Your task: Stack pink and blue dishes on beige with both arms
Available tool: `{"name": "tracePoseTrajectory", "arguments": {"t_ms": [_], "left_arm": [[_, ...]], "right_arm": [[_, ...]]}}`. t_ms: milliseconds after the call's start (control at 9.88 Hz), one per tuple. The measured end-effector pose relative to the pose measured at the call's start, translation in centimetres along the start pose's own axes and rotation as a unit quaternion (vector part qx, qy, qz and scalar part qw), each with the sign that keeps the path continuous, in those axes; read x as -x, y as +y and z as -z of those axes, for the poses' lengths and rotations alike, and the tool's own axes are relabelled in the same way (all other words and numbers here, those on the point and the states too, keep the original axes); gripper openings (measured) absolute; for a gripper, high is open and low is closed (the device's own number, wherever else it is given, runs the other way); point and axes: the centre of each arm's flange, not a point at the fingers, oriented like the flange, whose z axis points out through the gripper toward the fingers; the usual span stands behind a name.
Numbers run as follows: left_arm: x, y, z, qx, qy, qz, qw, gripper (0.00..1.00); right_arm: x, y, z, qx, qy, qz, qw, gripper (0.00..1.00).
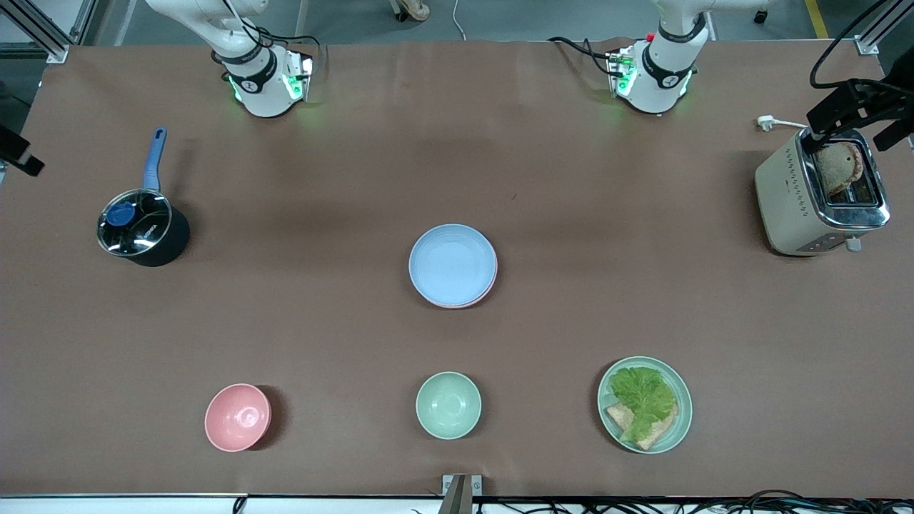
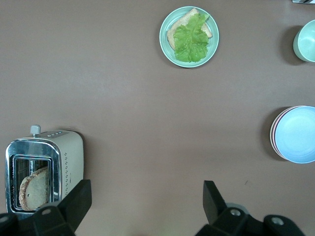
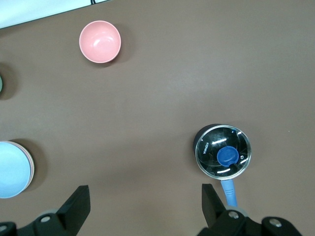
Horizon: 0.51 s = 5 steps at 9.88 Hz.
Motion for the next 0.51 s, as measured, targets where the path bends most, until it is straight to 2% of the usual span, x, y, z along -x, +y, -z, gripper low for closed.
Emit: {"name": "tracePoseTrajectory", "arguments": {"t_ms": [304, 506], "left_arm": [[0.0, 0.1, -0.6, -0.001, -0.008, -0.005, 1.0, 1.0], [0.0, 0.1, -0.6, -0.001, -0.009, -0.005, 1.0, 1.0]], "right_arm": [[-0.6, -0.4, -1.4, 0.002, -0.016, 0.007, 1.0, 1.0], [-0.8, -0.3, -1.6, 0.012, -0.017, 0.01, 1.0, 1.0]]}}
